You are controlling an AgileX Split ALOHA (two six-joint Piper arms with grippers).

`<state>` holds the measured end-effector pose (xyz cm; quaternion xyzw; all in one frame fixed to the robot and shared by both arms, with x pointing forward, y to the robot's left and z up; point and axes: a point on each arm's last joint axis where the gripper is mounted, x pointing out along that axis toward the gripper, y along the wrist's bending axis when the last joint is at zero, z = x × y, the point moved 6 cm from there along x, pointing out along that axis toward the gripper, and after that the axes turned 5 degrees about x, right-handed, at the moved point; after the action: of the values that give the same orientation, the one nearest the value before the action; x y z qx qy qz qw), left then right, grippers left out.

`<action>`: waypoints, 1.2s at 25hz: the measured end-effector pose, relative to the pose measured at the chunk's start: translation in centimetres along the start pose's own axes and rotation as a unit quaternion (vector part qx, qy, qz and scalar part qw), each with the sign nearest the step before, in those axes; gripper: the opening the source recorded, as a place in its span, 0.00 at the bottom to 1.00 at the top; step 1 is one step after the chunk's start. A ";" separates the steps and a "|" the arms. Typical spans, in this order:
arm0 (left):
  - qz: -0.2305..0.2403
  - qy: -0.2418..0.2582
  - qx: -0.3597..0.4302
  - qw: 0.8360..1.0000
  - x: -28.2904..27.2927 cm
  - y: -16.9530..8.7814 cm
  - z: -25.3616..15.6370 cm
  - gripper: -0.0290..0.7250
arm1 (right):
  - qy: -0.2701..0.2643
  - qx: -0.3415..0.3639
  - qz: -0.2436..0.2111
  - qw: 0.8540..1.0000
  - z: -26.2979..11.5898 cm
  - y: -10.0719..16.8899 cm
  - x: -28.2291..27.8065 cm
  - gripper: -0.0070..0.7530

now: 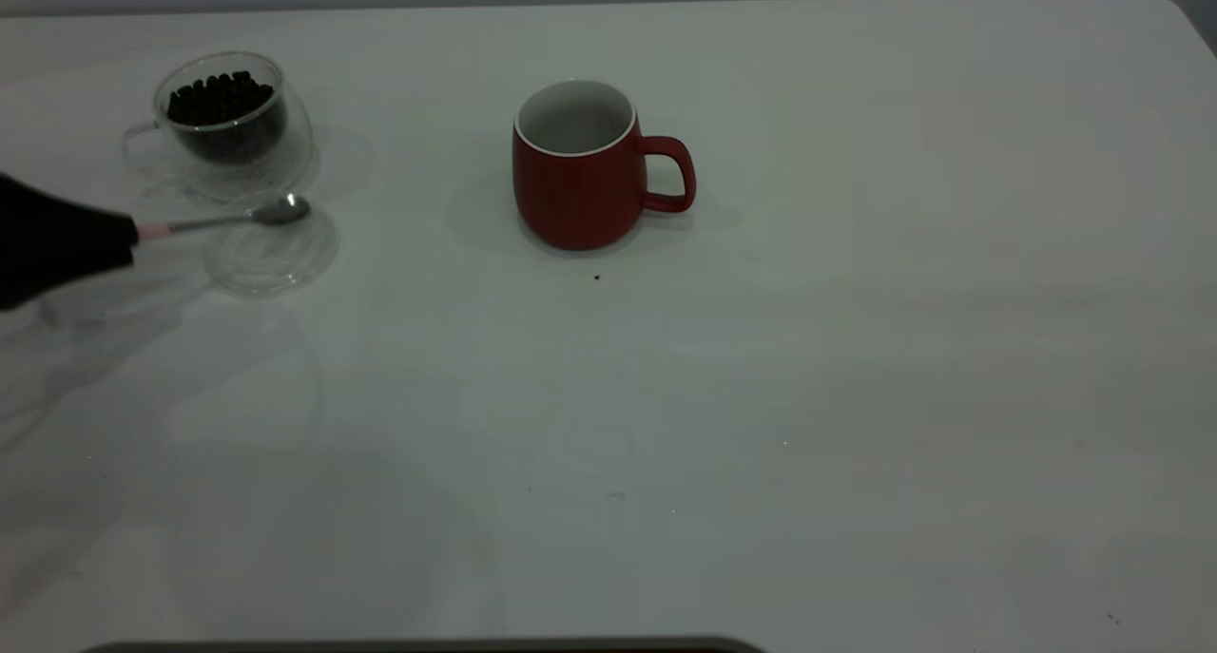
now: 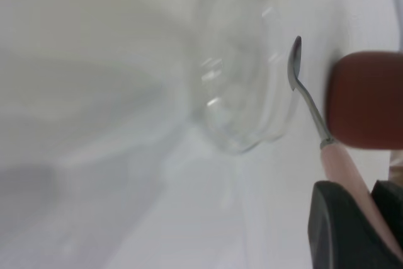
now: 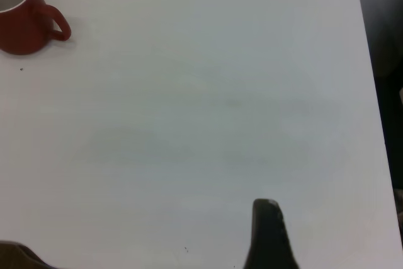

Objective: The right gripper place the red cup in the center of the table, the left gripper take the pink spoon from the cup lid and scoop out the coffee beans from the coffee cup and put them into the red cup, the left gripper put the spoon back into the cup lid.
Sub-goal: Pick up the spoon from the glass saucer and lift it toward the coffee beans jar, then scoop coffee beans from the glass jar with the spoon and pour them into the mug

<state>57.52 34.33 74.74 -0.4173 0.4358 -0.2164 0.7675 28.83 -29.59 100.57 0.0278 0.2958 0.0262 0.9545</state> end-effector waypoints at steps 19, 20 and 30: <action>0.024 -0.002 0.147 0.989 -5.1 -7.3 11.3 0.20 | 0.000 0.000 0.000 1.000 0.0 0.0 0.0 0.74; 0.034 0.010 0.153 0.988 -5.2 -6.9 11.5 0.20 | 0.000 0.000 0.000 1.000 0.0 0.0 0.0 0.74; 0.042 0.049 0.147 0.987 -3.1 -2.6 12.4 0.20 | 0.000 0.000 0.000 1.000 0.0 0.0 0.0 0.74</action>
<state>66.52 40.63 81.80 -0.2704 0.4533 -0.2653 0.8069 28.83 -29.59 100.57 0.0278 0.2958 0.0262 0.9545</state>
